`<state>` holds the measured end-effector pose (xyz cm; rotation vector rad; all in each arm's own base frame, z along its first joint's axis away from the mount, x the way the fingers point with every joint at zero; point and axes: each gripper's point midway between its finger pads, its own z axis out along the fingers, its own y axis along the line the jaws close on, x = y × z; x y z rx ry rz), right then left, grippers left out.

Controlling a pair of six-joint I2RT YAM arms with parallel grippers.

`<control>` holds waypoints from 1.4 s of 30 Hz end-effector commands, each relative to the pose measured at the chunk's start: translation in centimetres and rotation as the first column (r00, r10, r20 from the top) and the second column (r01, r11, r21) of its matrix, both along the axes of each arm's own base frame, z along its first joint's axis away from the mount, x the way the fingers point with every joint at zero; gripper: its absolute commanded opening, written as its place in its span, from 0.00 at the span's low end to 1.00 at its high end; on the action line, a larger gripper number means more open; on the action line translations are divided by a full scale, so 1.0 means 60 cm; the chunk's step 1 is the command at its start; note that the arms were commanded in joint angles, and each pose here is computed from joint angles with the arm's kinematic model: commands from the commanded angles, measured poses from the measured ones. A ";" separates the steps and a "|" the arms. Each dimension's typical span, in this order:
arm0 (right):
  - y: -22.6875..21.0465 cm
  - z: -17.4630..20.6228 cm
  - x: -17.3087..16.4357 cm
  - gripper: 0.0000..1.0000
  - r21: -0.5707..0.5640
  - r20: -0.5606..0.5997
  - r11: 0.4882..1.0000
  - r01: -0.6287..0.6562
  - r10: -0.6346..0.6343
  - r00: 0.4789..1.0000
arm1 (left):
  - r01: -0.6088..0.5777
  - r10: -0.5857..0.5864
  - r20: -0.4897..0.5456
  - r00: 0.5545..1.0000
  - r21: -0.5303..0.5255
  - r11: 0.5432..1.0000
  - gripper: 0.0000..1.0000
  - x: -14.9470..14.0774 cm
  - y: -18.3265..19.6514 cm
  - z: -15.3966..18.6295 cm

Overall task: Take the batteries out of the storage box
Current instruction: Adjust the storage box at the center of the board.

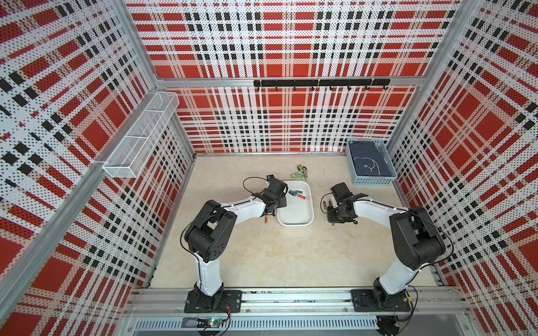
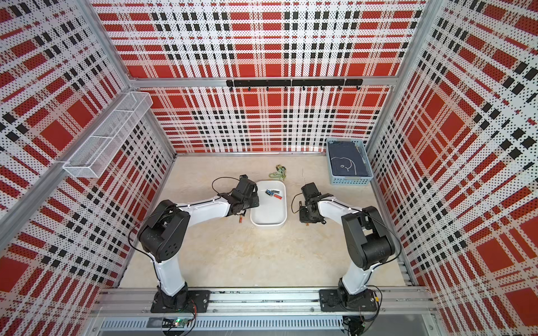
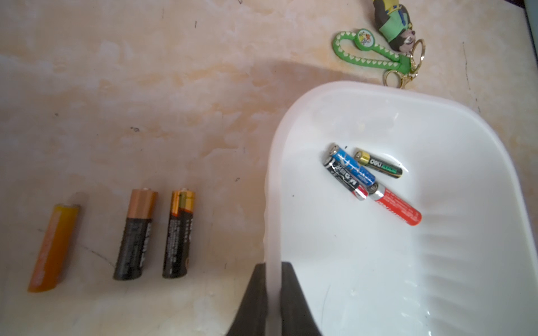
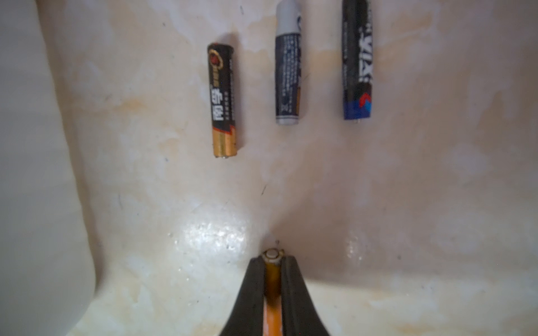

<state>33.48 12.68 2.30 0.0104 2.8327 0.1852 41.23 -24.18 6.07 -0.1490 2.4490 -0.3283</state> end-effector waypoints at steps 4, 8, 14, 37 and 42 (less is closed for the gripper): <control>0.030 -0.008 0.010 0.02 0.020 0.002 1.000 -0.003 0.003 1.000 | 0.017 -0.016 -0.023 1.000 0.032 0.999 0.11 -0.022 -0.007 -0.004; 0.028 -0.011 0.014 0.03 0.007 0.004 1.000 0.000 0.000 1.000 | 0.021 -0.020 -0.034 0.999 0.033 0.999 0.13 -0.021 -0.010 -0.009; 0.032 -0.017 0.019 0.09 0.014 -0.001 1.000 0.006 -0.006 1.000 | 0.009 -0.008 -0.031 0.999 0.036 0.999 0.23 -0.020 -0.007 -0.004; -0.013 0.168 0.049 0.41 -0.040 0.382 0.999 0.025 -0.008 0.924 | 0.022 -0.022 0.141 0.990 -0.002 1.000 0.40 0.003 -0.076 0.182; -0.036 0.211 0.030 0.42 -0.006 0.553 0.999 0.052 -0.040 0.832 | 0.012 -0.009 0.088 0.996 -0.043 0.999 0.39 0.024 -0.114 0.156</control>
